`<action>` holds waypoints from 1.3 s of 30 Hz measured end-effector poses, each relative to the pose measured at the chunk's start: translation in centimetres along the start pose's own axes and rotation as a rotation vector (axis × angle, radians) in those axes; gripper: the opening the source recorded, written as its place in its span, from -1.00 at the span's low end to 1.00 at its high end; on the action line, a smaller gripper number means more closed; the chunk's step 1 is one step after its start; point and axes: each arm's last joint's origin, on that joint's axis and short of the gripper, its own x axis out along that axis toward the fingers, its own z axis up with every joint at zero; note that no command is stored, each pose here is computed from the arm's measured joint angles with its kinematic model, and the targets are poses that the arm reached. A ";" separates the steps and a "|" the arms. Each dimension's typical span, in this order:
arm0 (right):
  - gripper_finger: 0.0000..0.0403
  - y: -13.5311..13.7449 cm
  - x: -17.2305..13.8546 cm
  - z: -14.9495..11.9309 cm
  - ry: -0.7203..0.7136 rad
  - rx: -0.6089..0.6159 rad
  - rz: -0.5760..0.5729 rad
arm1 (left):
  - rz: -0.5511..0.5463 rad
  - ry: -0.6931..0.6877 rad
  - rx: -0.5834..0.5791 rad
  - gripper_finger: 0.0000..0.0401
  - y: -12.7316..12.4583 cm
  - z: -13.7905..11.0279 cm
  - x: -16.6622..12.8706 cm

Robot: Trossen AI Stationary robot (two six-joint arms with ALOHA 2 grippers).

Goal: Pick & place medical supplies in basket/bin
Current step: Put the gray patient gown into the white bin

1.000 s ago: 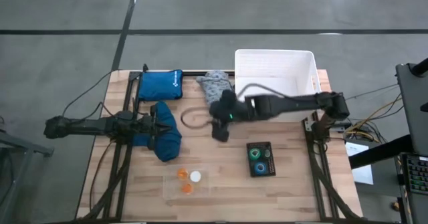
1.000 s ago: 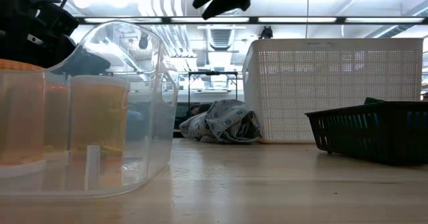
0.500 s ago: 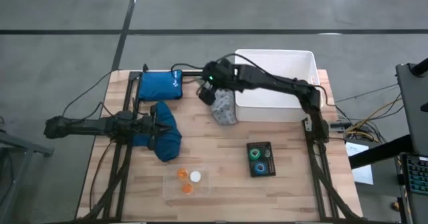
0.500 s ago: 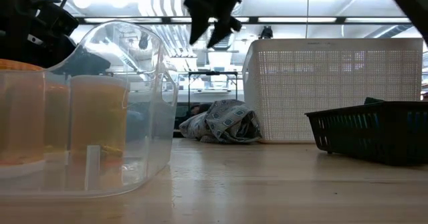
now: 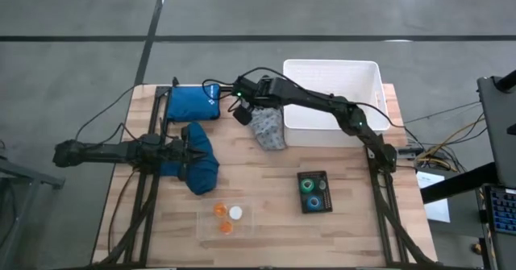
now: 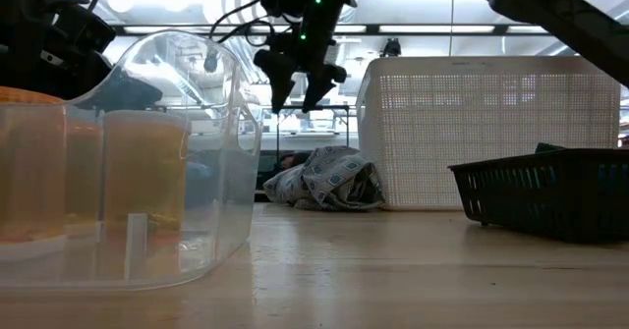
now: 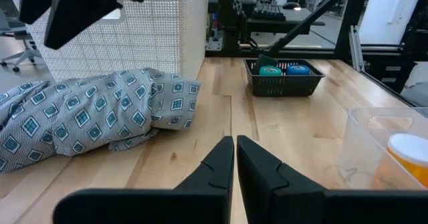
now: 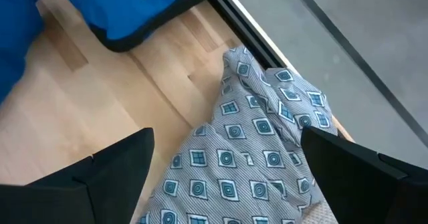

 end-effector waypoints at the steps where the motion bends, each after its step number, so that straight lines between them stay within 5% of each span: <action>1: 0.86 -0.1 0.0 0.0 0.000 0.001 -0.001 | 0.000 0.000 0.000 -0.87 0.0 0.0 0.0; 12: 0.86 -0.3 1.1 -0.3 0.012 -0.020 -0.064 | 0.000 0.000 0.000 -0.87 0.0 0.0 0.0; 39: 0.86 0.6 10.0 -7.7 0.219 -0.012 -0.134 | 0.000 0.000 -0.003 -0.87 0.0 0.0 0.0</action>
